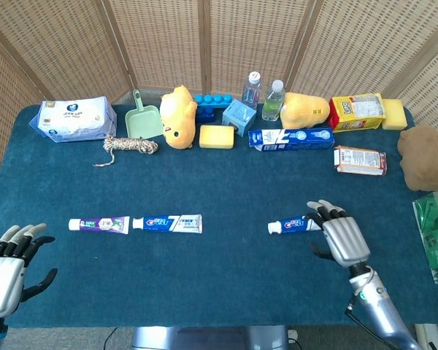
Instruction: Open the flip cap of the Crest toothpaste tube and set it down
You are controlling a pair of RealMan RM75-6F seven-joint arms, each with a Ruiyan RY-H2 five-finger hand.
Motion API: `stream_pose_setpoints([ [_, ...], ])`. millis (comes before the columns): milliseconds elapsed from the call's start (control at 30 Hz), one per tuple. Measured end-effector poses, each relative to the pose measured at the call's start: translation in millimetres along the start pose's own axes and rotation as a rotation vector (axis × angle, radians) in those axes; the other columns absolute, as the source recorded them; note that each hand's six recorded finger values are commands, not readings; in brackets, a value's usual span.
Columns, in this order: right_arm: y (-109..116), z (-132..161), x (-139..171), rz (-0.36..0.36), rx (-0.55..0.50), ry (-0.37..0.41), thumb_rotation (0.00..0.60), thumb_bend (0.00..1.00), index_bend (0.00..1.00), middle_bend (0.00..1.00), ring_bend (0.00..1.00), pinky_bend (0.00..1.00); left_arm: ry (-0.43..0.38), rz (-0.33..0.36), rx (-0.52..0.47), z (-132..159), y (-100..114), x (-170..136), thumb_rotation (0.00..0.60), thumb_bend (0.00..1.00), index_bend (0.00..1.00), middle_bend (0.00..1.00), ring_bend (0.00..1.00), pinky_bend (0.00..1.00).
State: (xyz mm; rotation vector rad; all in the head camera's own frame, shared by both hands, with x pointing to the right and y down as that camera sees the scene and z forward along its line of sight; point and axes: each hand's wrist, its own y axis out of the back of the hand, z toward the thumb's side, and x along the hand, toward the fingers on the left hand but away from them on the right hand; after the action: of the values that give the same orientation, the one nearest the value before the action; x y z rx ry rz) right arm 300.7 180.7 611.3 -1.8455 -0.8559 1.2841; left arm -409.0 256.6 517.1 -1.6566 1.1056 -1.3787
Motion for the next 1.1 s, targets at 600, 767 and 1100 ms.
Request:
stream_pose_setpoints([
  [600, -47.1, 11.8, -54.1, 0.190, 0.113, 0.012, 0.600, 0.24, 0.33, 0.21, 0.13, 0.26, -0.010, -0.028, 0.004, 3.7, -11.1, 12.5, 0.600, 0.23, 0.28, 0.19, 0.16, 0.10],
  [767, -48.3, 7.3, -62.8, 0.205, 0.138, -0.002, 0.600, 0.24, 0.33, 0.21, 0.13, 0.25, -0.009, -0.025, 0.003, 2.7, -11.2, 12.3, 0.600, 0.23, 0.28, 0.19, 0.16, 0.10],
  [1100, -51.2, -1.4, -74.7, 0.239, 0.199, -0.023, 0.600, 0.25, 0.33, 0.21, 0.12, 0.25, -0.011, -0.019, 0.004, 3.0, -10.1, 12.8, 0.600, 0.23, 0.28, 0.19, 0.16, 0.10],
])
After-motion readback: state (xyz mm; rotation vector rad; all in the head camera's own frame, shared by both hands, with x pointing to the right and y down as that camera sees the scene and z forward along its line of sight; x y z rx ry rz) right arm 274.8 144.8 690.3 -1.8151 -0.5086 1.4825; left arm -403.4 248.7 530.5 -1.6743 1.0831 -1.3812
